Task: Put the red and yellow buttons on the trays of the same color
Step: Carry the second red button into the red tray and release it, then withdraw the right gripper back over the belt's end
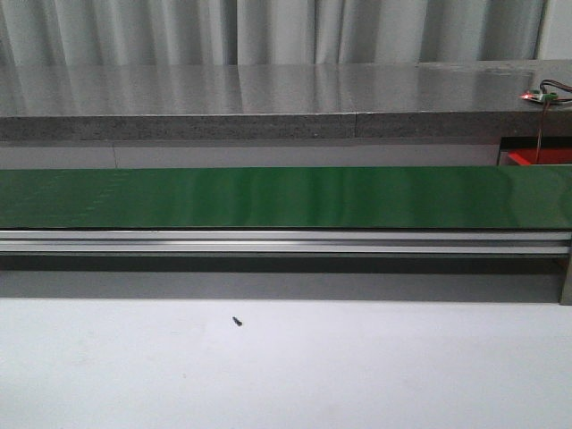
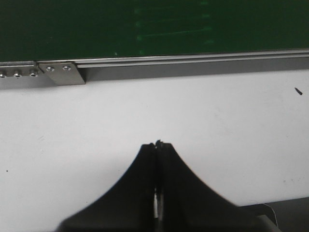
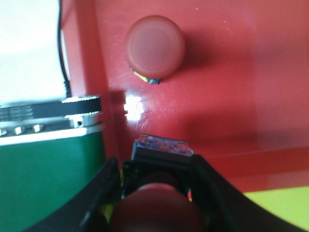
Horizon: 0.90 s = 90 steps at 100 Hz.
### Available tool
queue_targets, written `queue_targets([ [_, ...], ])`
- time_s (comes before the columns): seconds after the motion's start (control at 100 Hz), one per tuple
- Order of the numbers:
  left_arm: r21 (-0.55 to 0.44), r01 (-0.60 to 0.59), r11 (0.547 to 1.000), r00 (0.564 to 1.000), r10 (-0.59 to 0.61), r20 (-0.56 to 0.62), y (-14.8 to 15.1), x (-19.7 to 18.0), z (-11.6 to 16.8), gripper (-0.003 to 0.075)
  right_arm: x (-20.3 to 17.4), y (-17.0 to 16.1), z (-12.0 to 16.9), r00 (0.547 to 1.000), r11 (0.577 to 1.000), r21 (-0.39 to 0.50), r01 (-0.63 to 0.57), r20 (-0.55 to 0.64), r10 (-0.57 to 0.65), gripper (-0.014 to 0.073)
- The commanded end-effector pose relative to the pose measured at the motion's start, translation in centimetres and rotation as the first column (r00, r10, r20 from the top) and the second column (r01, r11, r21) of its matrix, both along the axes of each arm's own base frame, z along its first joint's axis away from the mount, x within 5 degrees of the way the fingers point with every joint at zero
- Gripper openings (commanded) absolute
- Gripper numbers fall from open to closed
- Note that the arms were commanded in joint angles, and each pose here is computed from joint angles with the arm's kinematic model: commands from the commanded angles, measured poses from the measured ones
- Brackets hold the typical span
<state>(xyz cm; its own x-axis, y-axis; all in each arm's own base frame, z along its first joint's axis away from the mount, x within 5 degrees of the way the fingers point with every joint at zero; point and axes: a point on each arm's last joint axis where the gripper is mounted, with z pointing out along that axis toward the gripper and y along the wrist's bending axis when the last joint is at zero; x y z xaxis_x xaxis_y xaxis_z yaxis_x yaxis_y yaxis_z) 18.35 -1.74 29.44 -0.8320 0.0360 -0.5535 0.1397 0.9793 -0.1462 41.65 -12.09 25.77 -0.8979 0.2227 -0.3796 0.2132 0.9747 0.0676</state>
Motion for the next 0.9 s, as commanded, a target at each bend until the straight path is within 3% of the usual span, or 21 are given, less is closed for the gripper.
queue_targets([
  [0.0, -0.019, -0.004, 1.000, 0.996, 0.005, 0.086, -0.2, 0.2, 1.4, -0.0020, 0.1, -0.2, 2.4, 0.994, 1.000, -0.027, 0.002, 0.108, 0.001, 0.0174],
  [0.57, -0.019, -0.004, 1.000, 0.996, 0.005, 0.086, -0.2, 0.2, 1.4, -0.0020, 1.5, -0.6, -1.2, 0.998, 1.000, -0.011, 0.004, 0.058, -0.003, 0.0181],
  [0.67, -0.019, -0.004, 1.000, 0.996, 0.005, 0.086, -0.2, 0.2, 1.4, -0.0020, 1.5, -0.6, -1.2, 0.998, 1.000, -0.011, 0.004, 0.058, -0.003, 0.0256],
  [0.79, -0.019, -0.004, 1.000, 0.996, 0.005, 0.086, -0.2, 0.2, 1.4, -0.0020, 1.5, -0.6, -1.2, 0.998, 1.000, -0.010, 0.005, 0.056, -0.004, 0.0406],
  [0.89, -0.019, -0.004, 1.000, 0.996, 0.005, 0.086, -0.2, 0.2, 1.4, -0.0020, 1.5, -0.6, -1.2, 0.999, 1.000, -0.010, 0.004, 0.054, -0.004, 0.0441],
])
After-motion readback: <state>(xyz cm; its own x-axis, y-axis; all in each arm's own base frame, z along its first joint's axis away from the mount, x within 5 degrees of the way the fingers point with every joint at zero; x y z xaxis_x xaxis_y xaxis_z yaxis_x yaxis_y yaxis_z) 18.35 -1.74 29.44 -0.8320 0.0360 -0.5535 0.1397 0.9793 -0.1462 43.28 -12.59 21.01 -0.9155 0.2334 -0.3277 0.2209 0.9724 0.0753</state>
